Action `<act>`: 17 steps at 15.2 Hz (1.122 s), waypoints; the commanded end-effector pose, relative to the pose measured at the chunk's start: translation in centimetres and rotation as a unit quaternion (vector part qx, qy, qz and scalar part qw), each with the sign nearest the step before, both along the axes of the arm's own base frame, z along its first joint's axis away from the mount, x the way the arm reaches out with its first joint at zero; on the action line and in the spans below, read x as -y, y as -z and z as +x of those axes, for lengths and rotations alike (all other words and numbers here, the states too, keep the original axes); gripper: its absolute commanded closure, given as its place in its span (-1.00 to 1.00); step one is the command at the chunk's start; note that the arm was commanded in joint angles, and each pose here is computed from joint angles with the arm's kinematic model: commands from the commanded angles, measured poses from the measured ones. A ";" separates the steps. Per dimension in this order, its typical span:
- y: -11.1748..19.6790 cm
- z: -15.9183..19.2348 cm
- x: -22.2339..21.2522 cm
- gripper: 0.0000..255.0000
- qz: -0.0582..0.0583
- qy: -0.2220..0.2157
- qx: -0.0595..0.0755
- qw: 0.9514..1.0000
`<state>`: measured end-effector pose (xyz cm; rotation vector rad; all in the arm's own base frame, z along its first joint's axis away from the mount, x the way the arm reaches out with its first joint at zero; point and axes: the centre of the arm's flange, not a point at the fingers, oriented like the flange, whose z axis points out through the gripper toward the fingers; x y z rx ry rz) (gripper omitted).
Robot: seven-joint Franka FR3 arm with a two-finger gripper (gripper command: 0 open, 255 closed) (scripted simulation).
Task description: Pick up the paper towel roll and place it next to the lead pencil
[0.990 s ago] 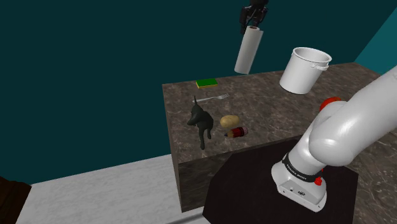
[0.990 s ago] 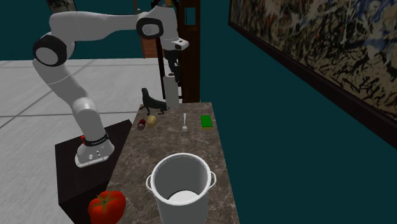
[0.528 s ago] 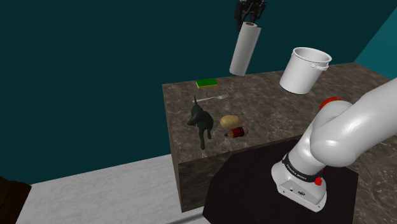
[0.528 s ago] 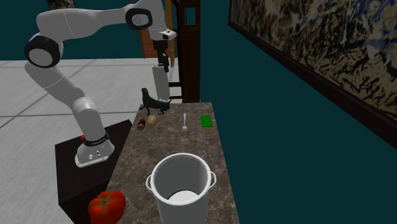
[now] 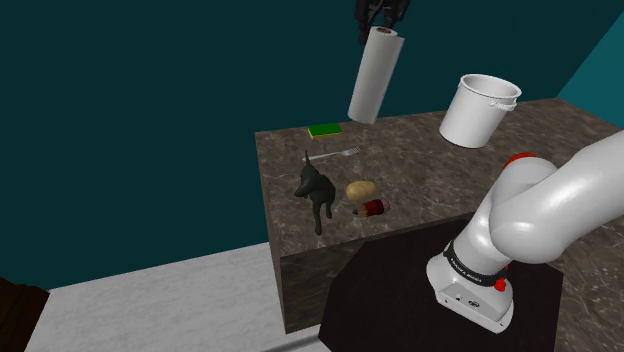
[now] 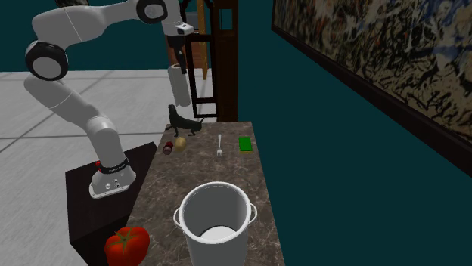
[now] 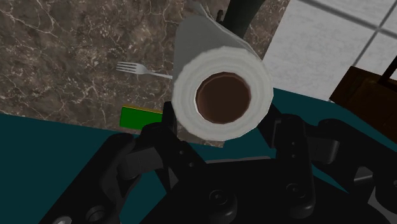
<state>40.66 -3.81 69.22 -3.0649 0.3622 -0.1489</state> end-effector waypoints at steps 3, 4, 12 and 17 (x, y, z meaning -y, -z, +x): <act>0.6 -0.3 -1.5 1.00 0.000 0.001 0.000 1.000; 1.1 -0.3 -1.5 1.00 0.000 0.001 0.000 1.000; 5.4 -0.3 -1.5 1.00 0.000 0.001 0.000 1.000; 8.0 -0.3 -1.5 1.00 0.000 0.001 0.000 1.000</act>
